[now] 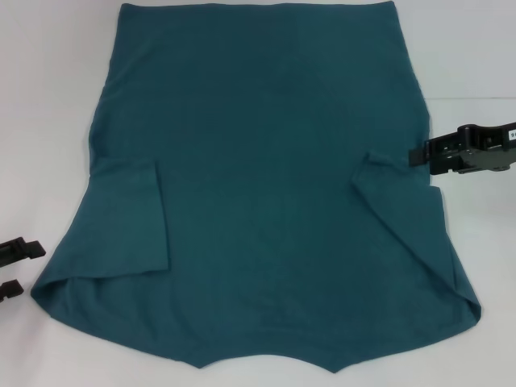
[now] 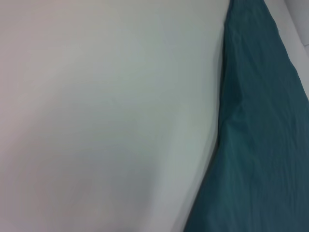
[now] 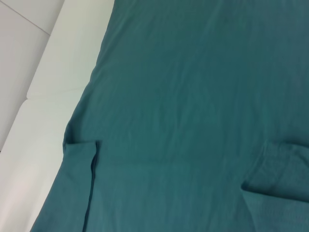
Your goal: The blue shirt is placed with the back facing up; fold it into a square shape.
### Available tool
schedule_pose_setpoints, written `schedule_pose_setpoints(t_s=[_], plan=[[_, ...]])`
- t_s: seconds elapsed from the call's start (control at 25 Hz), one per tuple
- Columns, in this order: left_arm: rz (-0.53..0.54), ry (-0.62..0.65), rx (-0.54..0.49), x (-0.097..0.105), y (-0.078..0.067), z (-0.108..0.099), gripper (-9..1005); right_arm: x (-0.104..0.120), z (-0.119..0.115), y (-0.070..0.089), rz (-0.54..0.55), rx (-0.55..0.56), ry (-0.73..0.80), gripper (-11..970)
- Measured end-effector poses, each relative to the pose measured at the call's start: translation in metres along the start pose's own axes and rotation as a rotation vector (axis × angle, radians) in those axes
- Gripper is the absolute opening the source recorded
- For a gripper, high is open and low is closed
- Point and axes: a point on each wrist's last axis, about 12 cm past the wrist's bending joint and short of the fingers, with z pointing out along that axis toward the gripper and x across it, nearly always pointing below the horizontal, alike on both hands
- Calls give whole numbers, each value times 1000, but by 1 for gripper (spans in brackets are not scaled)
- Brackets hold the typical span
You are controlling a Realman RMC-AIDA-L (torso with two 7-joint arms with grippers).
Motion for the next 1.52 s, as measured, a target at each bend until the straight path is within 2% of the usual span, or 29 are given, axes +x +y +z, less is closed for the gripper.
schedule_pose_setpoints(t_s=[0.6,0.8,1.16,1.52], plan=[[15,37,4,7,0,12,884,0,1,0,4,-2,1,562],[45,83,14,9,-9,26,883,0,1,0,5,-3,1,560],[127,163,74,10,-34,48,887,1,-1,-1,10,-7,-7,557],[126,160,72,7,-37,49,886,1,-3,-3,18,-8,-20,557]])
